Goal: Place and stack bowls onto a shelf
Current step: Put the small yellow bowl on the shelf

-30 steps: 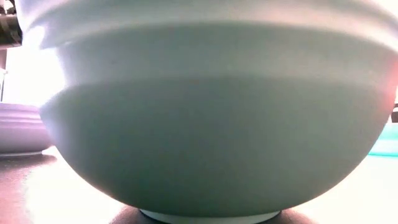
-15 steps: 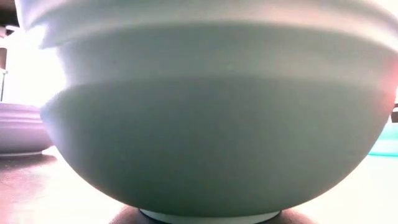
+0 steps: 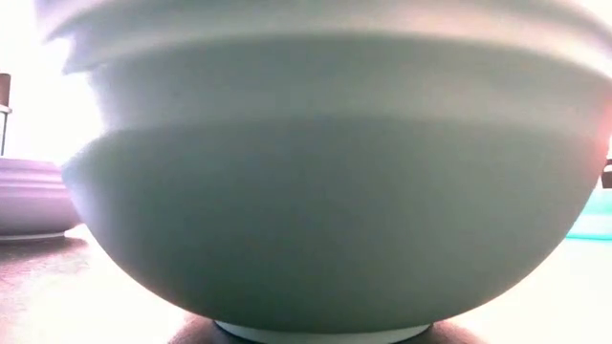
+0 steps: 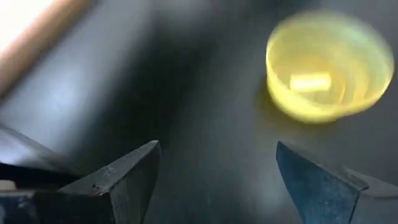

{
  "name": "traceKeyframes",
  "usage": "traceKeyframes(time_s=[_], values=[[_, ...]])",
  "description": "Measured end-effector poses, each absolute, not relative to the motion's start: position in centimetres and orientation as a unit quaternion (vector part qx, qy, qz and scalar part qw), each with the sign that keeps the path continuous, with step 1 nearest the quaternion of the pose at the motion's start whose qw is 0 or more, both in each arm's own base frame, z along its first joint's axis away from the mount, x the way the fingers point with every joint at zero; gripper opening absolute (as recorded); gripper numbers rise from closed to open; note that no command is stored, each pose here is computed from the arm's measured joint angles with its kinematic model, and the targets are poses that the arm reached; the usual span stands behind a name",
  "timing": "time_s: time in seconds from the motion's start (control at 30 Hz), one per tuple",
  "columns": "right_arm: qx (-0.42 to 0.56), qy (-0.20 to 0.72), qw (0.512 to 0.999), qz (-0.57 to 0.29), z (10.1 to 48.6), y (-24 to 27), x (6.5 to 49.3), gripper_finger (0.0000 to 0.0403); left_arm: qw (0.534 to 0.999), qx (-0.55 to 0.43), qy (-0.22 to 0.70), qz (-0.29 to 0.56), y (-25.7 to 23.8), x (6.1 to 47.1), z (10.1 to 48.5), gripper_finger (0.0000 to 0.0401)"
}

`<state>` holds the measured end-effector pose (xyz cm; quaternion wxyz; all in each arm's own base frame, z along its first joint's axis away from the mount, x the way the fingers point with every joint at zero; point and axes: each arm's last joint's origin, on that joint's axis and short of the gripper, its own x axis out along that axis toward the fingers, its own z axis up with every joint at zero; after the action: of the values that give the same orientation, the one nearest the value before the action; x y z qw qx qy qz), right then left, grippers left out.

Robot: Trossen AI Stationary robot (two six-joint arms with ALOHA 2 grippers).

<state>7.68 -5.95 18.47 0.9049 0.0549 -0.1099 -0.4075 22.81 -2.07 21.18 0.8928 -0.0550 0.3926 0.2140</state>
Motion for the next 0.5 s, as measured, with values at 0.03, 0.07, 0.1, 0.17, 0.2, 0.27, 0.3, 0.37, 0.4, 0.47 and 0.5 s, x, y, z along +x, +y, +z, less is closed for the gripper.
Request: traceKeyframes(time_s=[0.03, 0.07, 0.1, 0.17, 0.2, 0.27, 0.3, 0.37, 0.4, 0.47, 0.5], values=[[0.055, -0.110, 0.905, -0.407, 18.5, -5.9, 7.7, 0.0185, 0.884, -0.061, 0.416, 0.203, -1.9, 23.2, 20.9, 0.0302], [0.055, -0.110, 0.905, -0.407, 18.5, -5.9, 7.7, 0.0185, 0.877, -0.068, 0.436, 0.192, -1.8, 23.6, 20.6, 0.0302], [0.055, -0.110, 0.905, -0.407, 18.5, -5.9, 7.7, 0.0185, 0.872, -0.072, 0.449, 0.181, -1.8, 24.0, 20.3, 0.0302], [0.055, -0.110, 0.905, -0.408, 18.5, -5.9, 7.7, 0.0185, 0.867, -0.071, 0.468, 0.157, -2.1, 24.6, 19.8, 0.0302], [0.055, -0.110, 0.905, -0.408, 18.5, -5.9, 7.7, 0.0185, 0.866, -0.062, 0.474, 0.148, -2.2, 24.9, 19.6, 0.0302], [0.055, -0.110, 0.905, -0.407, 18.5, -5.9, 7.7, 0.0185, 0.872, -0.043, 0.471, 0.128, -2.8, 25.5, 19.6, 0.0302], [0.055, -0.110, 0.905, -0.408, 18.5, -5.9, 7.7, 0.0185, 0.875, -0.031, 0.468, 0.119, -3.0, 25.8, 19.7, 0.0302], [0.055, -0.110, 0.905, -0.408, 18.5, -5.9, 7.7, 0.0185, 0.879, -0.008, 0.465, 0.107, -3.4, 26.4, 19.8, 0.0302], [0.055, -0.110, 0.905, -0.408, 18.5, -5.9, 7.7, 0.0185, 0.879, -0.002, 0.465, 0.103, -3.5, 26.8, 19.7, 0.0302], [0.055, -0.110, 0.905, -0.408, 18.5, -6.0, 7.7, 0.0185, 0.881, 0.001, 0.463, 0.101, -3.6, 27.6, 19.7, 0.0302], [0.055, -0.110, 0.905, -0.408, 18.5, -6.0, 7.7, 0.0185, 0.882, 0.000, 0.461, 0.100, -3.7, 28.1, 19.6, 0.0302]])
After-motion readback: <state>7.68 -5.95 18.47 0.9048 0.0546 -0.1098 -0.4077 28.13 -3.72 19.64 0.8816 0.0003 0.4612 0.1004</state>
